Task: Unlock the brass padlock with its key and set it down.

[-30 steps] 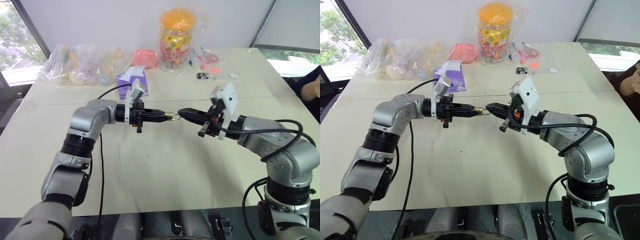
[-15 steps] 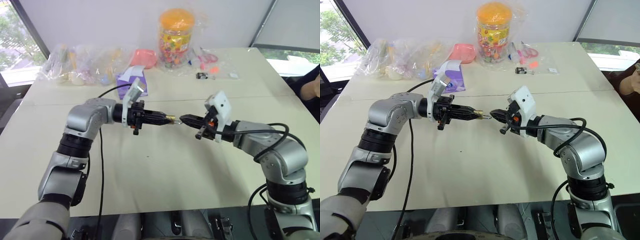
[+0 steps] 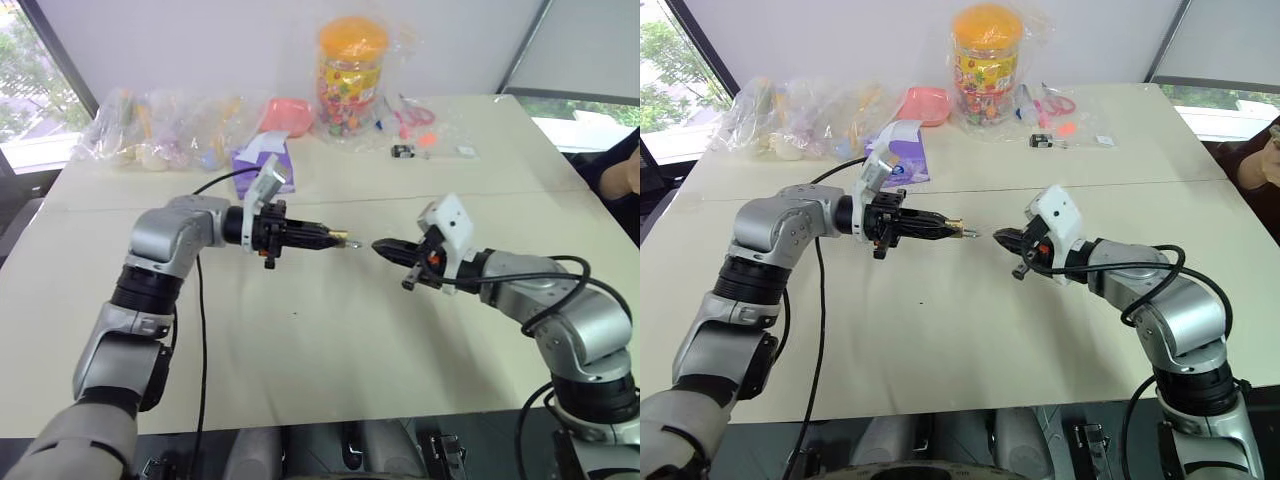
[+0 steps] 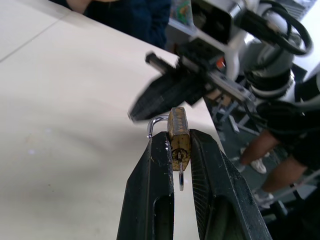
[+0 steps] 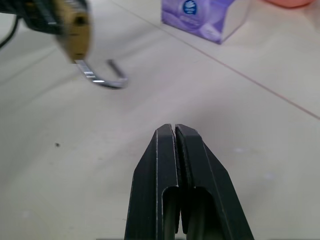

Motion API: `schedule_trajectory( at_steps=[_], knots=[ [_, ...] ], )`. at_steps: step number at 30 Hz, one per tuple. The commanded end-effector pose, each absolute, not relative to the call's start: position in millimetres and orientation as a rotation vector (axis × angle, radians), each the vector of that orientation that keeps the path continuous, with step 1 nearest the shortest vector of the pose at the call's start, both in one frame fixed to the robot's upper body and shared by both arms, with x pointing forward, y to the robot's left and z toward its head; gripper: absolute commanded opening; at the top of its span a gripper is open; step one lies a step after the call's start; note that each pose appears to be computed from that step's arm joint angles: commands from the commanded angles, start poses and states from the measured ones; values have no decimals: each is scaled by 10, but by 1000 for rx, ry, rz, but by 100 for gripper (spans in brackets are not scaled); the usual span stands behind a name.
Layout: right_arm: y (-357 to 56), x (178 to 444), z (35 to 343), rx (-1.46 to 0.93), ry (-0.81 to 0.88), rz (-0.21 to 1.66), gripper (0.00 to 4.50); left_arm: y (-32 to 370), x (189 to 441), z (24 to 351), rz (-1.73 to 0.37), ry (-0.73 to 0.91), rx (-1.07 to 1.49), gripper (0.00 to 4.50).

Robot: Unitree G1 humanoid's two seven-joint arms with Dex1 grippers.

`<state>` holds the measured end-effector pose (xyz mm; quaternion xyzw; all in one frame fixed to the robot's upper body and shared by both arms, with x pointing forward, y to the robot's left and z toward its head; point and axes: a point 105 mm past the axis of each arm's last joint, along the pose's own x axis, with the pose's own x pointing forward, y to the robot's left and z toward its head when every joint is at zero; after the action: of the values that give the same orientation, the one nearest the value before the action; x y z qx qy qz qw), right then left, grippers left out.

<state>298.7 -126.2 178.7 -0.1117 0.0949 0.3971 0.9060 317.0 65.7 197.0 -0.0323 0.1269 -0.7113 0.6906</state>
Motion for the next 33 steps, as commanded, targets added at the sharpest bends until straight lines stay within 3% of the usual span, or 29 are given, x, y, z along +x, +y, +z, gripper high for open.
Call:
schedule_trajectory(
  at_steps=[1, 17, 33],
  knots=[
    [-1240, 2996, 2017, -250, 103, 818, 6, 627, 3112, 2055, -1630, 257, -62, 0],
    [-851, 2913, 2025, -224, 77, 929, 6, 588, 3130, 2084, -1633, 241, -64, 0],
    [-888, 2816, 1911, -250, 119, 923, 6, 555, 3159, 2046, -1620, 225, -59, 0]
  ],
)
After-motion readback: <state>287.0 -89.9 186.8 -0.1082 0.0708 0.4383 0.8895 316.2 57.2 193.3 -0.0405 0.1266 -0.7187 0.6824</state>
